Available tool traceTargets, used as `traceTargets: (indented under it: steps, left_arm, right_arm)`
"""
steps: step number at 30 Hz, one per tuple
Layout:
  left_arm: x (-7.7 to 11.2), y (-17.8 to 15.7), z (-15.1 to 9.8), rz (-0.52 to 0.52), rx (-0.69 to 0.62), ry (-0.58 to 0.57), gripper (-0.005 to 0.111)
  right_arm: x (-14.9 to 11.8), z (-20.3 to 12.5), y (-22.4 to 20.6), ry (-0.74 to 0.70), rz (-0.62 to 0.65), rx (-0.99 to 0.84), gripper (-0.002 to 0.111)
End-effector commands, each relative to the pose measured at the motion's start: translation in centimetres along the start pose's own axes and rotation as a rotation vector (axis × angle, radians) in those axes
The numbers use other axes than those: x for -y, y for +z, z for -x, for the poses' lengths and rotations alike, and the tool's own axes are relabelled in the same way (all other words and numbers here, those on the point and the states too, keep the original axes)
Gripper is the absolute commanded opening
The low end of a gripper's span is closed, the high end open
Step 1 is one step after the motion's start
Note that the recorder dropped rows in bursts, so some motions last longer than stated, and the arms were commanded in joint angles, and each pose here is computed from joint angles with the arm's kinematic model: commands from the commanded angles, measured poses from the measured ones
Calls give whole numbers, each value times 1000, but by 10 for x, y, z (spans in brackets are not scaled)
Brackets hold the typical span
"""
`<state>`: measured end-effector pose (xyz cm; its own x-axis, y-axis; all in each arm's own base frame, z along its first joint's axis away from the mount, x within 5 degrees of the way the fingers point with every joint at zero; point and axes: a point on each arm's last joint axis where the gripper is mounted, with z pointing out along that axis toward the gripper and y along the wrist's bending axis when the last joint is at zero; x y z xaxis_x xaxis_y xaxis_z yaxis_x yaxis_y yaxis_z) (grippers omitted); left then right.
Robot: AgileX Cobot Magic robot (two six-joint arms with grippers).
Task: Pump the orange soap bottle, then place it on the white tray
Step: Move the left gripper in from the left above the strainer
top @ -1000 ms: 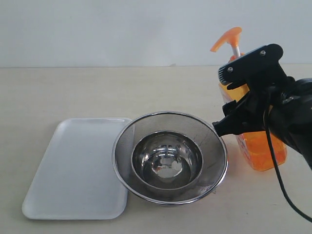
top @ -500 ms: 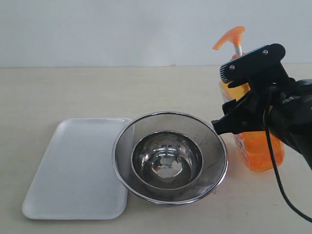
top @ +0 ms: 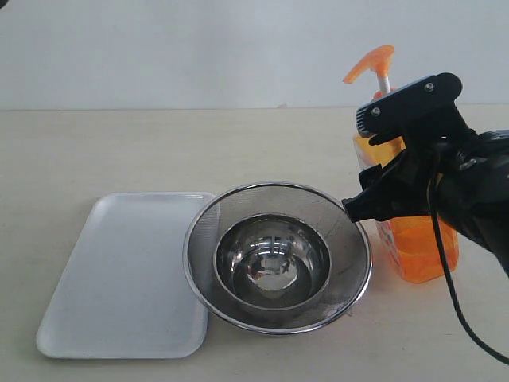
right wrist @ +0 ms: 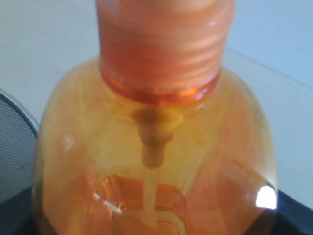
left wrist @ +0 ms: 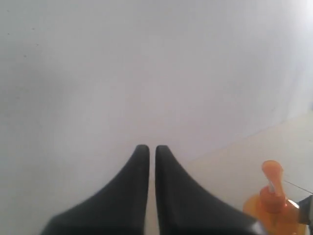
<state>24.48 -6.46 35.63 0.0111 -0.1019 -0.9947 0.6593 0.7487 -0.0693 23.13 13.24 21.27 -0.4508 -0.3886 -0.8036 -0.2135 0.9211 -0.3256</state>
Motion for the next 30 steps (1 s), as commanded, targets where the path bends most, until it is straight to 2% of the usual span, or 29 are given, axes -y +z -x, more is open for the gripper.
traceTargets:
  steps: [1,2,5,11,15,19,22,26,30]
  left_arm:
    - [-3,33,11,-209,-62,-32,5]
    - [-5,43,14,-235,-101,-57,5]
    - [5,78,20,-344,-201,7,5]
    - [30,123,23,-483,-219,109,5]
    - [34,144,19,-510,-241,146,5]
    - [25,164,13,-495,-272,47,5]
    - [21,177,5,-542,-292,21,5]
    - [21,187,-2,-610,-312,-18,5]
    - [30,196,-10,-653,-327,-34,5]
  right_arm:
    - [3,8,-2,-30,-22,43,0]
    - [3,8,-2,-30,-22,43,0]
    - [3,8,-2,-35,-20,43,0]
    - [3,8,-2,-39,-20,43,0]
    - [3,8,-2,-39,-20,43,0]
    - [-1,7,-2,-64,23,36,0]
    - [-2,7,-2,-64,31,35,0]
    - [2,8,-2,-65,-13,41,0]
    - [0,7,-2,-65,19,37,0]
